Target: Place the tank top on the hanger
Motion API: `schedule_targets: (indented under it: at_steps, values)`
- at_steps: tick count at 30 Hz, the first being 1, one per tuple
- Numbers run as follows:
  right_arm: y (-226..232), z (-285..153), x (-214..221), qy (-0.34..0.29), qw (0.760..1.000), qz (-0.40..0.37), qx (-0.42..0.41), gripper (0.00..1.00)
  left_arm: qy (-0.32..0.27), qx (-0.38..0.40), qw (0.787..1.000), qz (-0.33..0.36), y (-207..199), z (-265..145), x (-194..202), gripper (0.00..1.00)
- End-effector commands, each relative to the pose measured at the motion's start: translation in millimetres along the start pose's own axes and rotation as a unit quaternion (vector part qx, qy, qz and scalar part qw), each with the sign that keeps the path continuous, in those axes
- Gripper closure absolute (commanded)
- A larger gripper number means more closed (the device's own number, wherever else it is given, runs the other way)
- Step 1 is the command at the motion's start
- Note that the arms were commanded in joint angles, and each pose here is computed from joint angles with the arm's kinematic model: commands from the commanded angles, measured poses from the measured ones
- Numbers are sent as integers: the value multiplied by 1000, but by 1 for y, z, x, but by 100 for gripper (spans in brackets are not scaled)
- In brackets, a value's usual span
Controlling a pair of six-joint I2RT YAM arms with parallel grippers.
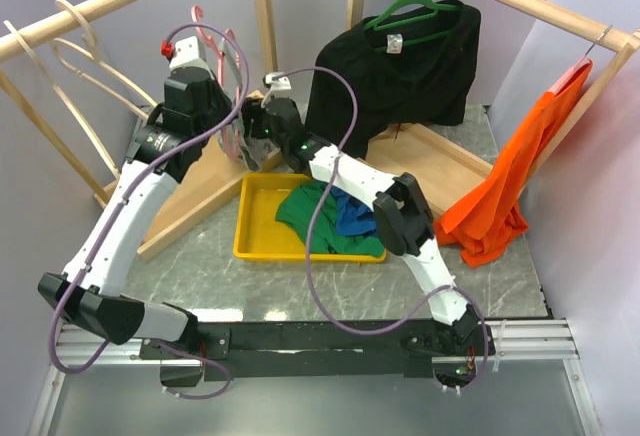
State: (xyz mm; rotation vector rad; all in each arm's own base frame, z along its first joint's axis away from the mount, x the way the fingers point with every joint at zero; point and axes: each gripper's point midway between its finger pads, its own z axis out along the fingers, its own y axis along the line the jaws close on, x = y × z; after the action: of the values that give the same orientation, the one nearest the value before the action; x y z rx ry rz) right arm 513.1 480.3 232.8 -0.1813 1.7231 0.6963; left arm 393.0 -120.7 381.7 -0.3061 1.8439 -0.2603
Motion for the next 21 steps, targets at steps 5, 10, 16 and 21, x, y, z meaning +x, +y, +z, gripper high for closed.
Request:
schedule_targets:
  at_steps: [5, 10, 16, 21]
  values:
    - [63, -91, -104, -61, 991, 62, -105, 14, -45, 62, 997, -13, -21, -15, -54, 99]
    - [73, -121, -109, -62, 986, 84, -127, 11, -46, 64, 997, 7, -21, -22, -62, 99]
    - [71, -153, -98, -53, 983, 102, -140, 10, -62, 53, 996, 32, -20, -28, -81, 99]
    - [74, -182, -107, -60, 982, 99, -149, 10, -79, 52, 994, 47, -21, -29, -93, 99]
